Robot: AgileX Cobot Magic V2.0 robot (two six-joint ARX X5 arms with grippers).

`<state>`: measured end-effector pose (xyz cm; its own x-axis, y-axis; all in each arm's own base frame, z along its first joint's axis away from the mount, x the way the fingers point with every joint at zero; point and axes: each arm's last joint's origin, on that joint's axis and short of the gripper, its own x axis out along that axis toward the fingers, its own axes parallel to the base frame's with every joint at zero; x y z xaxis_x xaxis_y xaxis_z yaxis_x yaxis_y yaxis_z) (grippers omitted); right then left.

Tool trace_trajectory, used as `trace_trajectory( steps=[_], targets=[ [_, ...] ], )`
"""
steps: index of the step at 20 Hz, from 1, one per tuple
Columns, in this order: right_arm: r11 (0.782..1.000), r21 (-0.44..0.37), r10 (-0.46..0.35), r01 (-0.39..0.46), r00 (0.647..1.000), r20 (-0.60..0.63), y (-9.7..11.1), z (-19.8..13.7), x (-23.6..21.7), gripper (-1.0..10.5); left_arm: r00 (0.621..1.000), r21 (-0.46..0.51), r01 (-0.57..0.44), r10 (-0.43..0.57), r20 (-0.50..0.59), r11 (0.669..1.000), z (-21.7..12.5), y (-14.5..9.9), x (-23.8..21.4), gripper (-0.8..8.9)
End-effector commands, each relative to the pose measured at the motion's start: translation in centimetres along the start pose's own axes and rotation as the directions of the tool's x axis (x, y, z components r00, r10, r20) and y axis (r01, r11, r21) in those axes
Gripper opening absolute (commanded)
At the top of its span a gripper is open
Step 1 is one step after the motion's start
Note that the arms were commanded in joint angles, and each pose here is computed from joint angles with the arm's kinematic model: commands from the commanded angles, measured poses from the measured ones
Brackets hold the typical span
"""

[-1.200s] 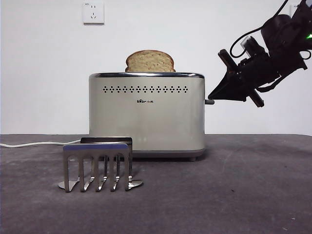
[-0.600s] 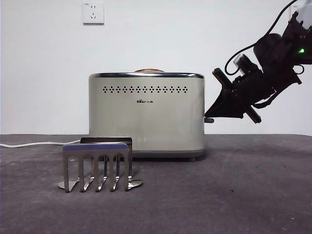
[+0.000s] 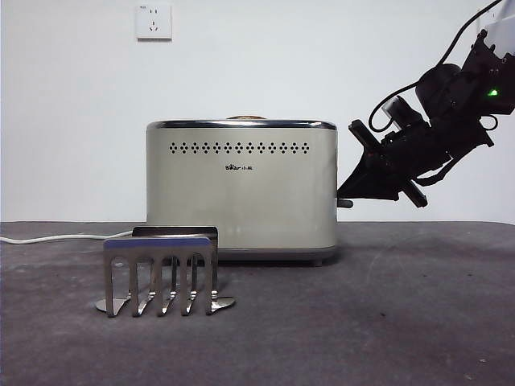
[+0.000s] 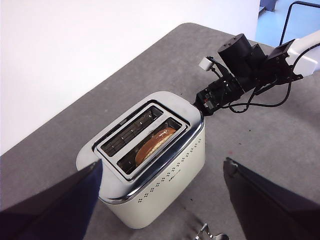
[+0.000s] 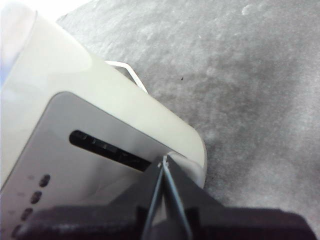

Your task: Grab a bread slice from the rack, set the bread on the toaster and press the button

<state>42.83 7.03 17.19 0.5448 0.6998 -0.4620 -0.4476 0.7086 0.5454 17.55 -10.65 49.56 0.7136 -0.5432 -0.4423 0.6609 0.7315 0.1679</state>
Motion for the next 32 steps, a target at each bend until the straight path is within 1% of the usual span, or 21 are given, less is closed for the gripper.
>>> trace_trajectory(
  steps=[1,13,16,19,22,24,28,30,32],
  targets=[
    [0.995,0.075,-0.054,0.063,0.992,-0.112,-1.7,-3.1,1.4,-0.1,1.000,-0.007,0.004,-0.004,-0.004,1.000,-0.1,0.0,0.2,4.09],
    [0.996,0.066,-0.045,0.052,0.994,-0.100,-1.6,-2.9,1.4,-0.1,1.000,-0.008,0.006,-0.006,-0.012,1.000,-0.2,0.0,0.2,4.09],
    [0.999,0.034,-0.036,0.038,0.998,-0.046,-0.3,-1.2,-0.1,-0.1,0.999,-0.011,0.009,-0.010,-0.032,1.000,-0.4,-0.1,0.2,4.09],
    [0.999,-0.034,-0.016,0.018,0.999,0.049,2.9,1.6,-3.3,-0.1,0.999,-0.011,0.007,-0.007,-0.034,1.000,-0.4,-0.1,0.2,4.09],
    [0.996,-0.088,0.003,0.008,0.993,0.117,7.1,3.8,-7.8,-0.1,0.999,-0.010,0.008,-0.008,-0.035,1.000,-0.4,-0.1,0.2,4.09],
    [0.994,-0.105,0.012,0.002,0.991,0.134,10.1,4.4,-11.1,-0.1,0.999,-0.011,0.011,-0.011,-0.039,1.000,-0.4,-0.1,0.2,4.09],
    [0.989,-0.150,0.013,0.001,0.995,0.096,15.9,3.1,-17.7,-0.1,0.995,-0.019,0.025,-0.026,-0.095,1.000,-1.0,-0.2,0.1,4.09],
    [0.984,-0.181,0.017,-0.006,0.998,0.061,18.3,1.7,-20.5,-0.1,0.991,-0.028,0.034,-0.038,-0.125,0.999,-1.3,-0.3,0.1,4.08],
    [0.979,-0.201,0.020,-0.016,1.000,0.017,19.9,0.3,-22.2,-0.1,0.988,-0.034,0.039,-0.044,-0.149,0.999,-1.5,-0.4,0.0,4.08]
  ],
)
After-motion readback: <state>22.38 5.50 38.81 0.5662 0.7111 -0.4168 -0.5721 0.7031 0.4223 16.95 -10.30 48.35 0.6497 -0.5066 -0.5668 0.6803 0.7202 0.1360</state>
